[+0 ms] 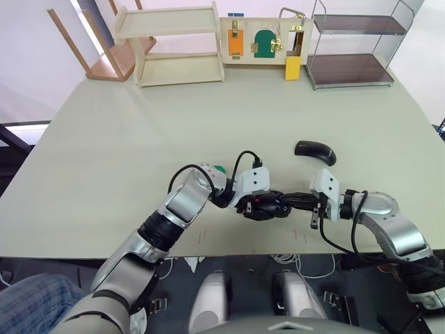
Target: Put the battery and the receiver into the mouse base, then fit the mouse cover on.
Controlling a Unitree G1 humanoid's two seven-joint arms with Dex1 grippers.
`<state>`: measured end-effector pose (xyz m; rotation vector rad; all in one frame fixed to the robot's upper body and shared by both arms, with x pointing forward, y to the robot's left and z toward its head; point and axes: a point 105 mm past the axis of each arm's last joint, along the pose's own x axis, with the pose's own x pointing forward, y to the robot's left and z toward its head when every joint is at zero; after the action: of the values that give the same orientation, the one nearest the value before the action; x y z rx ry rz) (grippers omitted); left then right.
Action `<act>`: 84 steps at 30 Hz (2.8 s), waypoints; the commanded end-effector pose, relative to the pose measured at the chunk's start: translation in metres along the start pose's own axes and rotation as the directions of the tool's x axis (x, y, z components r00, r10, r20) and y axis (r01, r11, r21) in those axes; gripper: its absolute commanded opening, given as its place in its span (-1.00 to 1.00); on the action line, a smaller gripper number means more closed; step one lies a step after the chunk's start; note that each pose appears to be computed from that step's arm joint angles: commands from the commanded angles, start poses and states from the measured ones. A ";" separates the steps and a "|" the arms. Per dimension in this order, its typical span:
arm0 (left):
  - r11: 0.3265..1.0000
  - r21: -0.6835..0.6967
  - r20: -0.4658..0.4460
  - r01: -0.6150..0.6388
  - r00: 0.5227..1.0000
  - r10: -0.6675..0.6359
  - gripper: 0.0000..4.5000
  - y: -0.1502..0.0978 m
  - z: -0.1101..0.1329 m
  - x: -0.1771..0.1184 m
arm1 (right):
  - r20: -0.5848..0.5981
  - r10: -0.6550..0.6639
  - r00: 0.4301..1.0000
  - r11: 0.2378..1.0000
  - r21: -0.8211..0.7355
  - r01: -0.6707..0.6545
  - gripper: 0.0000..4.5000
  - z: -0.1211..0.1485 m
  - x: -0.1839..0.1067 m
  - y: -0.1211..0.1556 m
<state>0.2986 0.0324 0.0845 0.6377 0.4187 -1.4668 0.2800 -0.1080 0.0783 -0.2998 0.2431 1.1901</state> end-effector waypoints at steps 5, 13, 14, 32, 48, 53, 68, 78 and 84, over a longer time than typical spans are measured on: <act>1.000 0.008 -0.019 0.020 1.000 -0.020 0.32 -0.004 -0.002 0.004 | -0.173 0.011 0.985 0.996 0.090 0.004 -0.98 -0.047 -0.001 0.011; 1.000 0.010 -0.016 0.020 1.000 -0.020 0.32 -0.003 -0.001 0.004 | 0.146 -0.021 0.989 0.998 -0.062 0.030 -0.98 0.012 -0.008 0.008; 1.000 0.010 -0.016 0.019 1.000 -0.019 0.32 -0.003 -0.001 0.004 | 0.155 -0.019 0.988 0.997 -0.070 0.030 -0.98 0.014 -0.011 0.008; 1.000 0.007 -0.005 0.013 1.000 -0.013 0.32 -0.004 0.001 0.006 | 0.231 -0.050 0.972 0.999 -0.010 0.053 0.01 0.009 -0.095 -0.003; 1.000 0.005 0.025 -0.017 1.000 0.017 0.96 0.001 0.006 0.002 | 0.253 0.041 0.967 0.997 -0.074 -0.023 1.00 0.004 -0.103 -0.002; 1.000 0.005 0.088 -0.031 0.996 0.030 0.96 0.002 0.017 -0.005 | 0.260 0.044 0.965 0.997 -0.077 -0.025 1.00 0.004 -0.105 -0.003; 0.995 0.061 0.272 -0.081 0.960 0.061 0.96 -0.012 0.043 -0.057 | 0.252 -0.028 0.967 0.997 -0.056 0.044 1.00 0.009 -0.124 -0.025; 0.984 -0.052 0.449 -0.173 0.876 0.178 0.96 -0.018 0.035 -0.101 | 0.132 -0.274 0.953 0.961 0.005 0.276 1.00 0.008 -0.128 -0.091; 0.970 -0.069 0.514 -0.234 0.825 0.235 0.96 -0.023 0.030 -0.124 | 0.013 -0.350 0.937 0.937 0.009 0.350 1.00 0.001 -0.121 -0.123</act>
<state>0.2686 0.1087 0.1656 0.2286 0.0047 -1.3290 0.3467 -0.2510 0.1289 -0.2775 0.1669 0.8608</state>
